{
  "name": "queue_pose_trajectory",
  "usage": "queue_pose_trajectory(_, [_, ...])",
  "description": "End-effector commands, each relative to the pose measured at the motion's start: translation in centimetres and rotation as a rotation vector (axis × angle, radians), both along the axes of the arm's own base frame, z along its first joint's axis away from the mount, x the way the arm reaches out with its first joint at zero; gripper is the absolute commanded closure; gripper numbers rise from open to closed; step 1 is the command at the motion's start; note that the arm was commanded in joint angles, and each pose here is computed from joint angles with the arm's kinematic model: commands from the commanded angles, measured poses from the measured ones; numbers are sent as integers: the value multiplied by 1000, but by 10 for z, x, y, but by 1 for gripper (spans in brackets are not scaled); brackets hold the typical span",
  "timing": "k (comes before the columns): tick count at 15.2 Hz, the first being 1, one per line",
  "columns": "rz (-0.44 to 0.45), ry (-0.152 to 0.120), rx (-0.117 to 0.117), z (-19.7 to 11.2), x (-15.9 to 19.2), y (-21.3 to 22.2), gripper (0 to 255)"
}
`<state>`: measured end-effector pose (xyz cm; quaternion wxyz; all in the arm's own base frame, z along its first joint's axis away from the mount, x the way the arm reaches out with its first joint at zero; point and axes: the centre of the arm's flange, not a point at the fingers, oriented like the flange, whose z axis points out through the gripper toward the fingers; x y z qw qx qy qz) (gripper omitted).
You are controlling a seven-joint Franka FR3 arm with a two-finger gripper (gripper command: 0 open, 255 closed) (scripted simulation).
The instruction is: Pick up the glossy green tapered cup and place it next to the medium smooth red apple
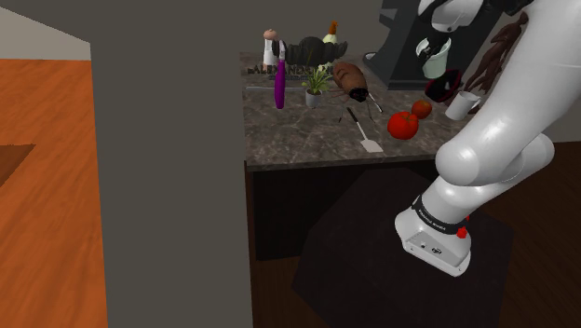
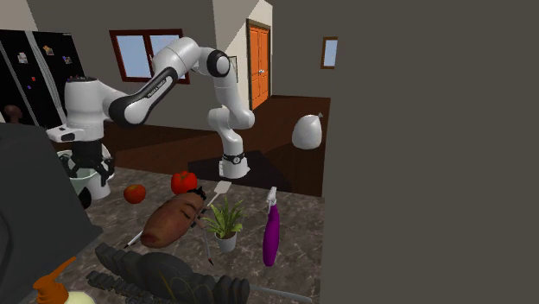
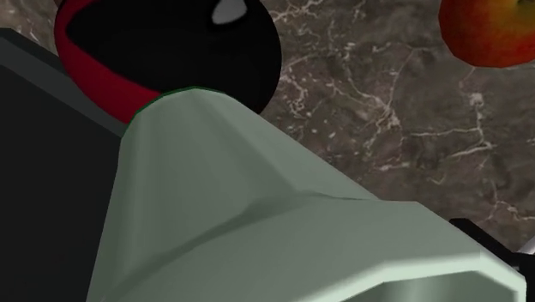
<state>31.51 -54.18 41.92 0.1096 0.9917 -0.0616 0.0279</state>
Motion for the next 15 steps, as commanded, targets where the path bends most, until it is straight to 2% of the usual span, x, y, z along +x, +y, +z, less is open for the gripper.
queue_pose_trajectory(1, [-12,59,35,-38,-9,-3,255])
queue_pose_trajectory(6, [-12,59,35,-38,-9,-3,255])
queue_pose_trajectory(7, [-12,58,36,-39,-4,-6,0])
queue_pose_trajectory(11, [-11,57,35,-35,6,-7,0])
queue_pose_trajectory(12, [-12,59,35,-38,-9,-3,0])
queue_pose_trajectory(15, [-12,59,35,1,-9,5,0])
